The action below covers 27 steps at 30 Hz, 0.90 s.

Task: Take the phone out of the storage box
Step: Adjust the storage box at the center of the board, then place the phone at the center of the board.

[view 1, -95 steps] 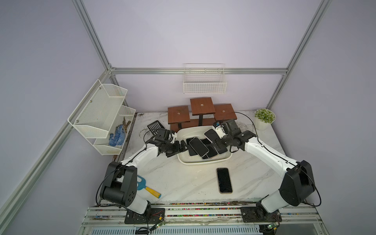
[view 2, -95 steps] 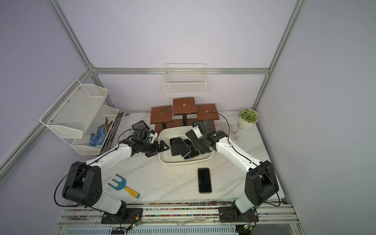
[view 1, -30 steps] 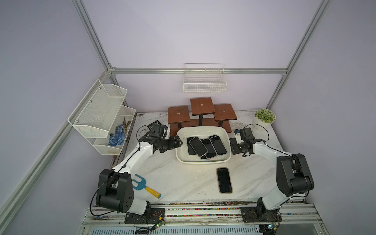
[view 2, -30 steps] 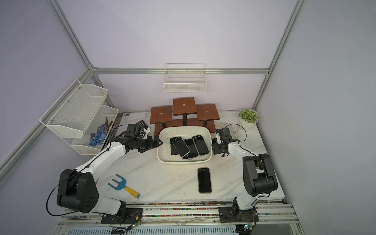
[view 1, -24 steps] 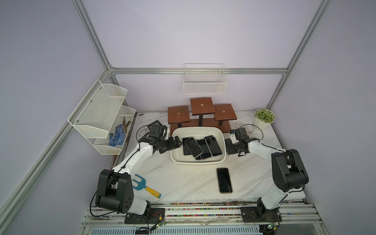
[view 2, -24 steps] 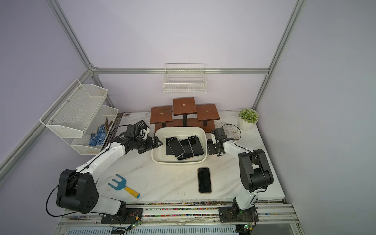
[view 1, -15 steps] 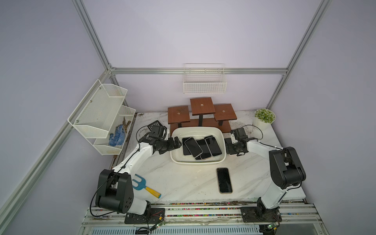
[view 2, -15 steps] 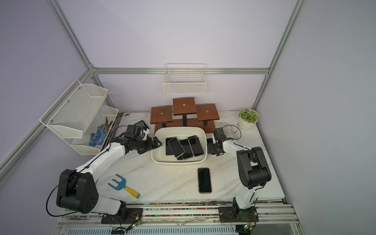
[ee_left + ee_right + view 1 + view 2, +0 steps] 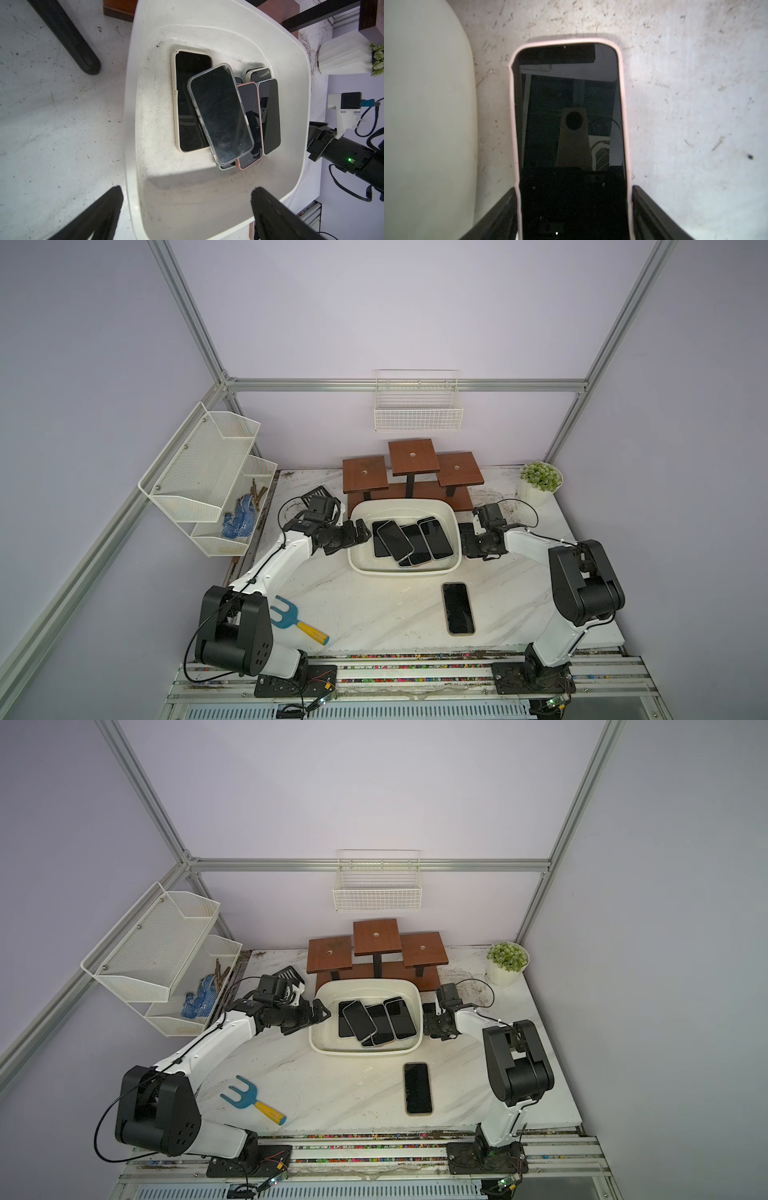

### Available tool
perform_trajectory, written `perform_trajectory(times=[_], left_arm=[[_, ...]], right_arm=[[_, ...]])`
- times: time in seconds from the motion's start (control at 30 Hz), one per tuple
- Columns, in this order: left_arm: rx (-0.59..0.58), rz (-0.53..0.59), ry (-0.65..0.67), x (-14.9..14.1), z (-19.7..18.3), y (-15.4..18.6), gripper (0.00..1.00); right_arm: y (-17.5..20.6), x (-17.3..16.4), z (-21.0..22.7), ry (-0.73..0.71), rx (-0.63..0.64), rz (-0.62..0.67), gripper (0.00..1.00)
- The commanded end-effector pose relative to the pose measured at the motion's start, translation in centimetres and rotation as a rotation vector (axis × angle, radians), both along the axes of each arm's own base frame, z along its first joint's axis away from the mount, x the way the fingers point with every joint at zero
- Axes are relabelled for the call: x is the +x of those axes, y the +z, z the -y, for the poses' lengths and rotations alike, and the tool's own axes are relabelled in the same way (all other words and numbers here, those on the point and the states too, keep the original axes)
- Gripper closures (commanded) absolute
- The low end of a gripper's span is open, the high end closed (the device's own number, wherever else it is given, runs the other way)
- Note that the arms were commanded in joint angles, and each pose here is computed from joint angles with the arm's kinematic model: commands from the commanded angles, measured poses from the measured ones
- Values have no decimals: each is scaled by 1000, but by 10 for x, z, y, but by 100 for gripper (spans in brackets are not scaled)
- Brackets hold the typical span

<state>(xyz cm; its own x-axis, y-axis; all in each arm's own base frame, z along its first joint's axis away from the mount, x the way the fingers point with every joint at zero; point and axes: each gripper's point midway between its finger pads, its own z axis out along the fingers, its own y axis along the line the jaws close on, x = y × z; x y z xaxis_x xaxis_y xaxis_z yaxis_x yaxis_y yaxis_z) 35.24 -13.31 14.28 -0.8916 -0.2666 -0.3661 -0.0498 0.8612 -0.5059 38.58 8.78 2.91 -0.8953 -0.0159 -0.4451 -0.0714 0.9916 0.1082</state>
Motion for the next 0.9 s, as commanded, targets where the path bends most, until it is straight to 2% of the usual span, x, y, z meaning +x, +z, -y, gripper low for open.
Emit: perform_trajectory(times=[0.0,0.03,0.07,0.3,0.43,0.53,0.63,0.7,0.77,0.87], left_arm=[[-12,47,19,6,-2,11,0],[-15,44,20,6,-1,10,0],[-17,45,20,7,-1,10,0],[-27,52,27,9,0,13,0],[-31,63,27,10,0,18,0],[-35,76,21,10,1,22,0],[-34,77,17,9,1,22,0],[-32,73,20,9,1,21,0],[-29,74,21,8,0,20,0],[-35,114,33,7,-2,34,0]], right_arm=[[2,-23,-18,51,73,-41,21],[2,-25,-17,50,70,-46,7],[3,-27,-17,52,69,-46,0],[35,-15,0,-7,45,27,0],[78,1,3,-10,39,122,0],[136,12,0,24,48,265,0],[190,12,-28,145,112,403,0],[211,5,-56,235,148,458,0],[216,-2,-81,295,177,435,0],[199,-13,-121,380,191,332,0]])
